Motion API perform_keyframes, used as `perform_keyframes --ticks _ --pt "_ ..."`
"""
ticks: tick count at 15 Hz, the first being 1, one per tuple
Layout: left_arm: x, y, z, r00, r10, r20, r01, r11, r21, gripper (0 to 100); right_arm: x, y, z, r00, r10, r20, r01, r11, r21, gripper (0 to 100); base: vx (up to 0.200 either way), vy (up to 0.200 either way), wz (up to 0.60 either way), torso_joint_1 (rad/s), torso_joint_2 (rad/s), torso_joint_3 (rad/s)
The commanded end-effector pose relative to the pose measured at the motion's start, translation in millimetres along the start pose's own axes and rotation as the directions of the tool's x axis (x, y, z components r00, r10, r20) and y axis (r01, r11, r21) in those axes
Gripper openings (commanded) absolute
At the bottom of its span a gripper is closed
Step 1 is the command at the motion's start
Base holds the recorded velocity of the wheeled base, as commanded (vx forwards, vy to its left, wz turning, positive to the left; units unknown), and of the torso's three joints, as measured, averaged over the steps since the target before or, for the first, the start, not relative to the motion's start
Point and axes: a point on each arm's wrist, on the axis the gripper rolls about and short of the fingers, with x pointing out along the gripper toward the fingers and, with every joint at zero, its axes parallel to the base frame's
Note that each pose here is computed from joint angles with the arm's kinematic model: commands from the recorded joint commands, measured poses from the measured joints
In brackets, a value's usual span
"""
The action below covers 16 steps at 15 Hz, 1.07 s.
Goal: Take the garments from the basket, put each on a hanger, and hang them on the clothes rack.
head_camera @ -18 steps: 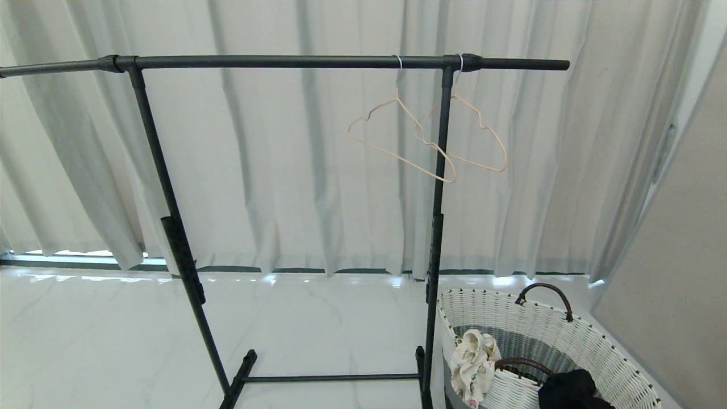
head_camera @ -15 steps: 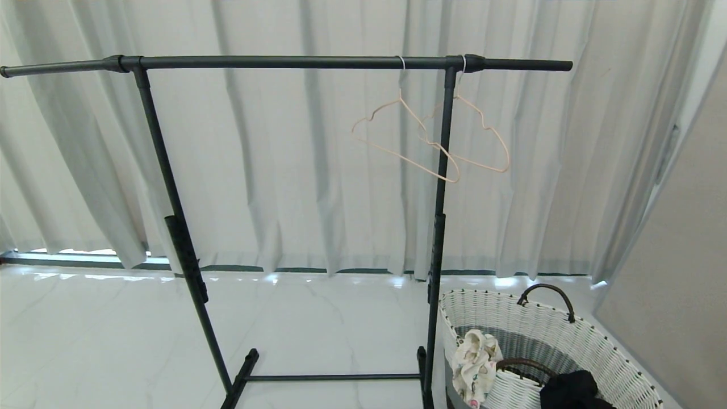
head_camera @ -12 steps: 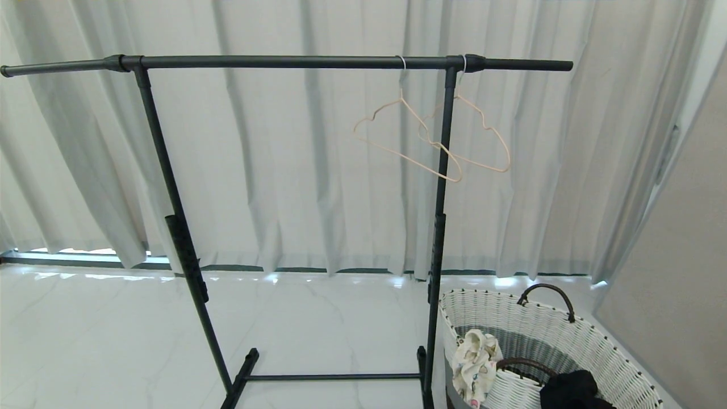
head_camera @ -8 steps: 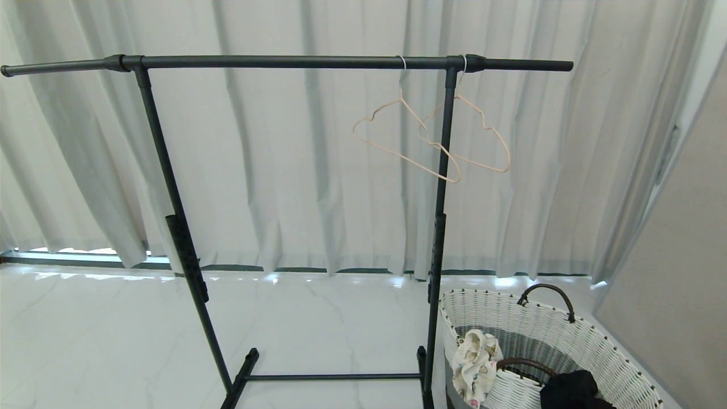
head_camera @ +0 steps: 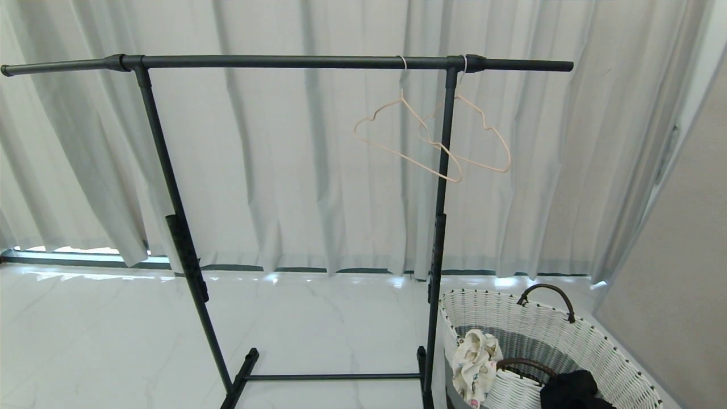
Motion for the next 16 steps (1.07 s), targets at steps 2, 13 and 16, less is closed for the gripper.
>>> perform_keyframes --ticks 2,13,16 --pt "0 0.0 0 1.000 -0.001 0.001 0.001 1.000 0.000 100 127 -15.9 15.2 0.866 0.101 -0.490 -0.192 0.971 -0.139 100 0.000 0.000 0.00 0.000 0.00 0.000" --pt "0 0.0 0 1.000 0.001 -0.001 -0.001 1.000 0.000 100 189 -25.2 -130.9 0.452 -0.097 -0.887 -0.310 0.915 -0.258 100 0.000 0.000 0.00 0.000 0.00 0.000" --pt "0 0.0 0 1.000 0.001 0.001 -0.001 1.000 0.000 100 207 -26.3 -163.1 0.461 -0.150 -0.875 -0.313 0.895 -0.318 100 0.000 0.000 0.00 0.000 0.00 0.000"
